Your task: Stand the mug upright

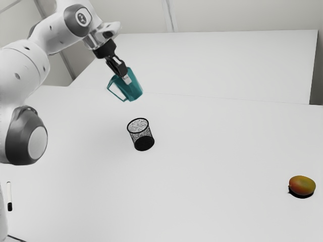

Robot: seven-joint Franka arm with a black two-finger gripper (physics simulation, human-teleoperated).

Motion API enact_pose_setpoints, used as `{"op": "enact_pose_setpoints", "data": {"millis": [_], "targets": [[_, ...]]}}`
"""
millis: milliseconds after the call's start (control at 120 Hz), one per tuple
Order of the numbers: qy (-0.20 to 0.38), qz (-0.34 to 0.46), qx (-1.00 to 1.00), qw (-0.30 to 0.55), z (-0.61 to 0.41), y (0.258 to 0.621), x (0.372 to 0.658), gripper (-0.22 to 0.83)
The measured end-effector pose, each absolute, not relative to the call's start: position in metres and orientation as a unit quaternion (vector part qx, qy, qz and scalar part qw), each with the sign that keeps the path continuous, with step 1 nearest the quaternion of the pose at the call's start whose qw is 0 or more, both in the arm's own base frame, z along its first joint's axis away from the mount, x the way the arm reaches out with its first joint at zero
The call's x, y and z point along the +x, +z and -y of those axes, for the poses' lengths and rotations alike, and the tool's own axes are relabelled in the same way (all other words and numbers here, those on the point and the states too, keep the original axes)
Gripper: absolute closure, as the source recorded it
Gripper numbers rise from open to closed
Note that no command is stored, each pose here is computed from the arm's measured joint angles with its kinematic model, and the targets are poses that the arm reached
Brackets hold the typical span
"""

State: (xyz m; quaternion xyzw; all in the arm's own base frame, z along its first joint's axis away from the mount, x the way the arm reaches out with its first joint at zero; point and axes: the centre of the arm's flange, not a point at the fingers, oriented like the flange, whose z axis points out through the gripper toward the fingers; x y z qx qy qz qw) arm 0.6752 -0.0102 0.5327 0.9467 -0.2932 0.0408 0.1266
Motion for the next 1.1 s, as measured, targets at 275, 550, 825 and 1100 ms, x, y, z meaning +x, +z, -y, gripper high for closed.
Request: {"op": "enact_pose_setpoints", "data": {"millis": [275, 550, 825, 1100], "targets": [[-0.019, 0.323, 0.945, 0.052, 0.103, 0.461, 0.579, 0.78], [0.011, 0.262, 0.964, -0.034, 0.104, 0.379, 0.471, 0.78], [0.101, 0.143, 0.984, -0.027, 0.098, 0.365, 0.471, 0.78], [0.102, 0.038, 0.994, -0.002, 0.099, 0.370, 0.470, 0.78]]}}
